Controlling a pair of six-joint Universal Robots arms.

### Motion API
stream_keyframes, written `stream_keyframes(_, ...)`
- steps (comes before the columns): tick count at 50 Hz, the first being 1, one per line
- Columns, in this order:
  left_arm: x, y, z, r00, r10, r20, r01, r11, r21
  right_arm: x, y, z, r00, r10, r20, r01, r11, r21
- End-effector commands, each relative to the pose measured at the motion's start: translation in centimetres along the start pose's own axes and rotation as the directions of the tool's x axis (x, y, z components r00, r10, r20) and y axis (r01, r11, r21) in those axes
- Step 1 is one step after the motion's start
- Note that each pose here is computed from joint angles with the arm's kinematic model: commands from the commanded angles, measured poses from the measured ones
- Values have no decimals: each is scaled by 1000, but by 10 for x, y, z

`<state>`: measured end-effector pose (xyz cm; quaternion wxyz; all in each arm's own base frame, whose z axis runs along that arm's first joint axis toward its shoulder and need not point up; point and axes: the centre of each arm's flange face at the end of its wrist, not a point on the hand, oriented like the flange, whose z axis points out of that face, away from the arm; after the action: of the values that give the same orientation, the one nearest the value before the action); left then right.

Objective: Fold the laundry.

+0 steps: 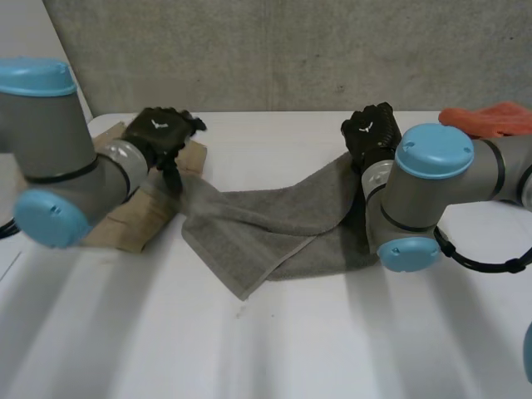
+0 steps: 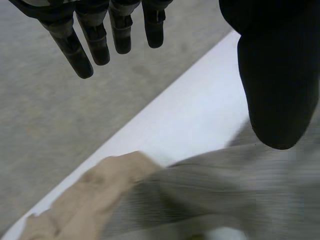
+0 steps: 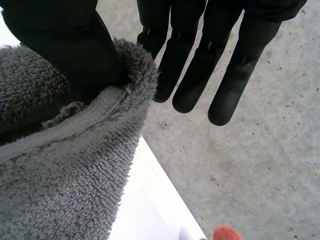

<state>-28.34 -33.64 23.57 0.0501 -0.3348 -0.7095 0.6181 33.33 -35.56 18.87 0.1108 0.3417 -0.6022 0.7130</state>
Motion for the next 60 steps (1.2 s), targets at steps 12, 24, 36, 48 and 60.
stream_keyframes(12, 115, 58, -86, 947, -128, -294, 70, 977, -200, 11, 9, -32, 994, -9, 111, 18, 997, -79)
stream_keyframes(24, 135, 83, -63, 960, -59, -275, 3, 980, -198, 11, 27, -40, 990, -2, 138, 20, 992, -125)
stream_keyframes(36, 138, 92, -49, 962, 8, -273, -60, 981, -182, 8, 36, -42, 988, -2, 157, 22, 992, -124)
stream_keyframes(48, 134, 84, -36, 969, 31, -245, -69, 987, -148, 7, 36, -43, 987, -3, 158, 22, 992, -121)
stream_keyframes(60, 139, 77, -27, 970, 59, -234, -90, 988, -124, 7, 38, -44, 987, -5, 158, 25, 992, -122)
